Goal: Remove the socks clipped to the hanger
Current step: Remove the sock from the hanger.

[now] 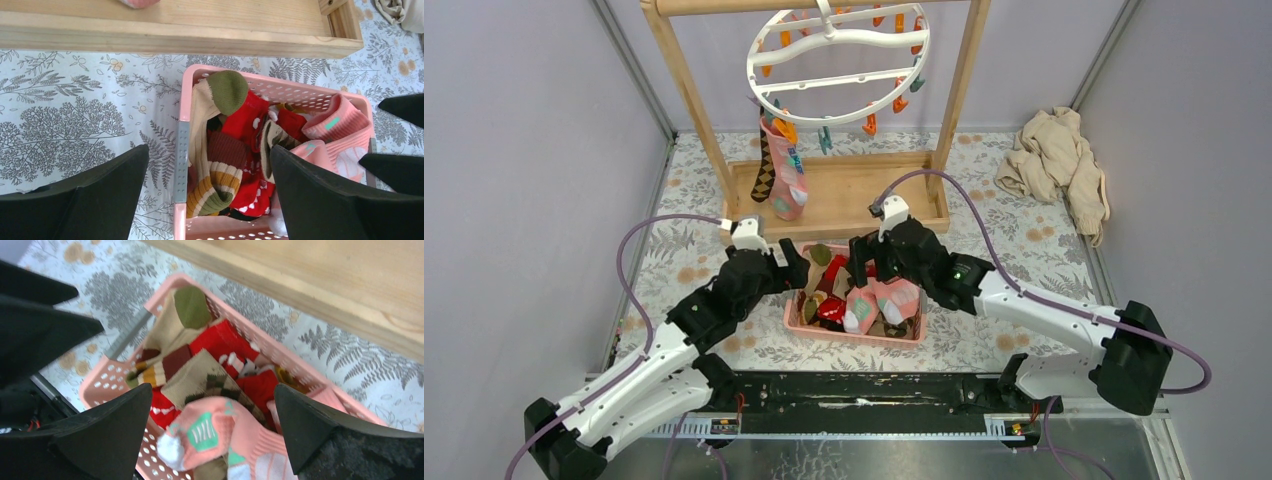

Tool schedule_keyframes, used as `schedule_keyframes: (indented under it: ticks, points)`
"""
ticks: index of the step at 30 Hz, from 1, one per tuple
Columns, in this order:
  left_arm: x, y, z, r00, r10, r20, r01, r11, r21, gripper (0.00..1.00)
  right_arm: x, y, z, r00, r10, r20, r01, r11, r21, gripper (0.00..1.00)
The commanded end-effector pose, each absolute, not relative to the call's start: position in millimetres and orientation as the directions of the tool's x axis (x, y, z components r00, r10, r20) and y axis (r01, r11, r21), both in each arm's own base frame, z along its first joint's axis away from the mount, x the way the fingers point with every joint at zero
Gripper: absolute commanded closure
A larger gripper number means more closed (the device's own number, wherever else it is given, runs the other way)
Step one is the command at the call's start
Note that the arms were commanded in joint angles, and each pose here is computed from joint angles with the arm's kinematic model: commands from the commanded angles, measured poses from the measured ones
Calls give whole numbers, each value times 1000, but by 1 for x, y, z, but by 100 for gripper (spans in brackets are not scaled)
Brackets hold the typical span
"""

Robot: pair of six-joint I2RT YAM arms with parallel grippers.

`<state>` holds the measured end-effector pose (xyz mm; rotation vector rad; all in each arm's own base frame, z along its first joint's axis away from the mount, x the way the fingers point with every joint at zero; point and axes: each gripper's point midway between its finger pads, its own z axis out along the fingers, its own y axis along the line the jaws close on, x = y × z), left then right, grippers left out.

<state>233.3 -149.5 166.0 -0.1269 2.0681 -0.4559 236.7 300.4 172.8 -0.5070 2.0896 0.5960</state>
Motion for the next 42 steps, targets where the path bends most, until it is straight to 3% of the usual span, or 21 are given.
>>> schedule_keyframes:
  ticks: [1,12,34,42]
  points:
    - [231,-143,163,-508,-307,-805,64,919,-390,2,262,322,220,-455,-29,-890,-576,772,270,0]
    - [218,-130,160,-495,-344,-798,38,909,-415,1,316,315,228,-515,228,-826,-536,667,518,0]
    - [217,-138,153,-515,-364,-776,51,891,-451,2,398,406,237,-424,349,-836,-700,459,547,12]
    - [214,-136,153,-515,-369,-774,47,889,-455,2,399,431,239,-483,354,-801,-725,351,593,13]
